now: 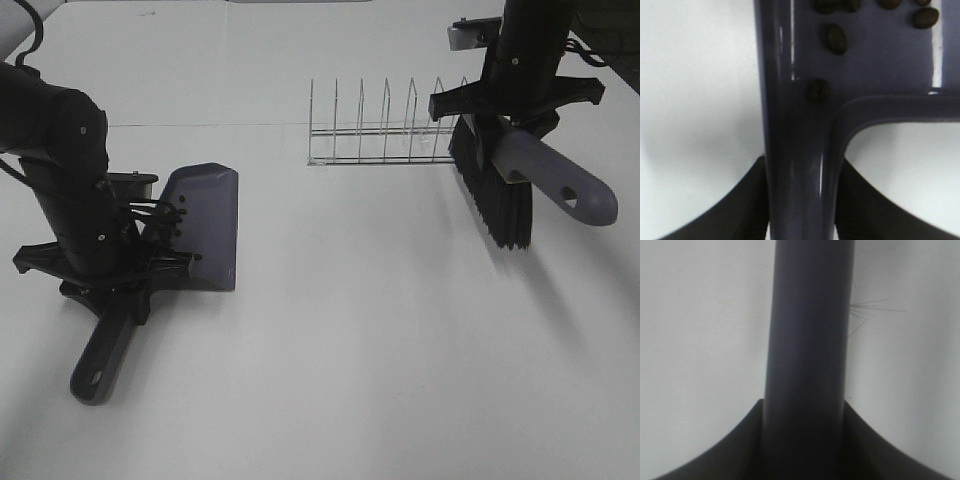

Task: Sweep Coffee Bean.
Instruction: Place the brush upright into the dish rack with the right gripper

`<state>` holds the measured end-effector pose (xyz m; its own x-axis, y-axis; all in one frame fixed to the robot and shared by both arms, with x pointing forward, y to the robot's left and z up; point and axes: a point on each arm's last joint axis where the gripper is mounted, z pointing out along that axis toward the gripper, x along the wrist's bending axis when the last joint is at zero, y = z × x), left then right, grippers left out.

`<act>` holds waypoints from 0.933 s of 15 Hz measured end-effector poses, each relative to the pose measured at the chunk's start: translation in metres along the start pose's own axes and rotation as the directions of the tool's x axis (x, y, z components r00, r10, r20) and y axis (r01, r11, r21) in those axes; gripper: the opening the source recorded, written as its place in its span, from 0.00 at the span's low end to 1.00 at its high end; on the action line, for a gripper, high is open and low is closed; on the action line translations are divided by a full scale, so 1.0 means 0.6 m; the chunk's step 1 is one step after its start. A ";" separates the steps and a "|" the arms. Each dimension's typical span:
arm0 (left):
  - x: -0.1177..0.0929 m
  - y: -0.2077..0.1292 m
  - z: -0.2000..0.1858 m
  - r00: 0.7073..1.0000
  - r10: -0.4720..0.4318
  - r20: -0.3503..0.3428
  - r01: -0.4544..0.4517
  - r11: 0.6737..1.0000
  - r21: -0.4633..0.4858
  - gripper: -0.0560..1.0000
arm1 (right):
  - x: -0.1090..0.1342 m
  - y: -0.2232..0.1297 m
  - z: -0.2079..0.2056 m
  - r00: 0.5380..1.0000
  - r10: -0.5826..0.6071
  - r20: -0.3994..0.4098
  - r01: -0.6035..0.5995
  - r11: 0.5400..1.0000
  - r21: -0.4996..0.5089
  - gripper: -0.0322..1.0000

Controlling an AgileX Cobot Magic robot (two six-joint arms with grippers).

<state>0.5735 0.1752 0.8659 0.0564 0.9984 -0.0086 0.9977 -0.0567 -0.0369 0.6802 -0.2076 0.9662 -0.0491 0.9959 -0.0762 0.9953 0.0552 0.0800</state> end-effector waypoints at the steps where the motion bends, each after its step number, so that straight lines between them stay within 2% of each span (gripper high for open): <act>1: 0.000 0.000 0.000 1.000 0.000 0.000 0.000 1.000 0.000 0.38 | 0.001 0.005 0.005 1.000 0.004 -0.001 -0.004 1.000 -0.007 0.33; 8: 0.000 0.000 0.000 1.000 0.000 0.000 0.000 1.000 0.000 0.38 | 0.010 0.065 0.020 1.000 0.008 0.000 -0.008 0.995 -0.101 0.33; 14: 0.000 0.000 0.000 1.000 0.000 0.000 0.000 1.000 0.000 0.38 | 0.008 0.088 0.050 1.000 0.011 0.018 -0.009 0.994 -0.109 0.33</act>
<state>0.5735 0.1752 0.8659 0.0564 0.9984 -0.0086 0.9977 -0.0567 -0.0369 0.7350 -0.2022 0.9404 -0.0365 0.9950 -0.0933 0.9805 0.0537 0.1890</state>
